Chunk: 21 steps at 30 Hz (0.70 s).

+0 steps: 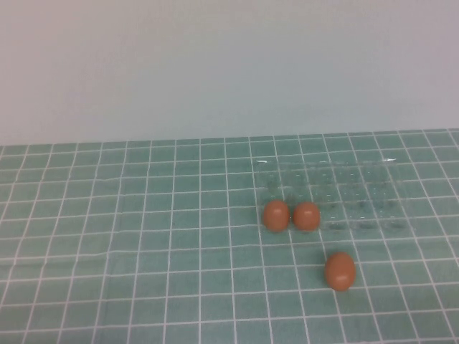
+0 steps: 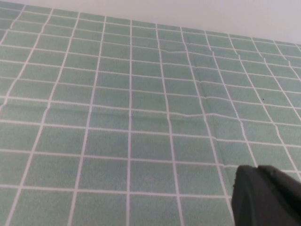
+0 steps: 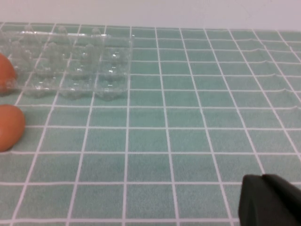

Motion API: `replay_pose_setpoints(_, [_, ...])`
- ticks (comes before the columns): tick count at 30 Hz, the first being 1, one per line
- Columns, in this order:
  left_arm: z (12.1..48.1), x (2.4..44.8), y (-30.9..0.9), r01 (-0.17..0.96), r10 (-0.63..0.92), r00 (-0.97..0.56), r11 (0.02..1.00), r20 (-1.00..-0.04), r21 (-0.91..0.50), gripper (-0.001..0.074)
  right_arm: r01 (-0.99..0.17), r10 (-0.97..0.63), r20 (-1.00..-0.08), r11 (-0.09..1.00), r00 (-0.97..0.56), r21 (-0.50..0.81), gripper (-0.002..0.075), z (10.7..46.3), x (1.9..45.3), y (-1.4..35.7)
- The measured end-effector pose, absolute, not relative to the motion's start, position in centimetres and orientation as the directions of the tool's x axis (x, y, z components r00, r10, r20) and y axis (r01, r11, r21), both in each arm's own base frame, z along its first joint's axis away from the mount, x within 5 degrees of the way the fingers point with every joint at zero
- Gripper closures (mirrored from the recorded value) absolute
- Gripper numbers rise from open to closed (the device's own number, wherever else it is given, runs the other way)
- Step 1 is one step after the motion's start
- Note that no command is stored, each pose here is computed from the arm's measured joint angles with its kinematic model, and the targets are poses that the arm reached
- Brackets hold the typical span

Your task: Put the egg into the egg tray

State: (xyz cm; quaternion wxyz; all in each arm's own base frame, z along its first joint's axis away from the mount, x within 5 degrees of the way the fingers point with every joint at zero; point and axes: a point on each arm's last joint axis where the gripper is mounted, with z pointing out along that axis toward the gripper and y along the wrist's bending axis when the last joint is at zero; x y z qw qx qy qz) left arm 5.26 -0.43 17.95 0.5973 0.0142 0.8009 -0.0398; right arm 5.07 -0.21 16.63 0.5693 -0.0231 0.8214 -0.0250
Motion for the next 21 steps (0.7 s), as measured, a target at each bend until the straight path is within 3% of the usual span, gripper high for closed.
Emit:
replay_pose_setpoints(13, [17.9, 5.3, -0.4, 0.07, -0.025, -0.286, 0.996, -0.958, -0.047, 0.0735, -0.01, -0.062, -0.941, 0.998, -0.333, -0.062, 0.0727, 16.7, 5.1, -0.2])
replay_pose_setpoints(21, [17.9, 5.3, -0.4, 0.07, -0.025, -0.286, 0.996, -0.958, -0.047, 0.0736, -0.019, 0.02, -0.987, 1.0, -0.161, 0.023, 0.0727, 18.3, 5.5, 0.1])
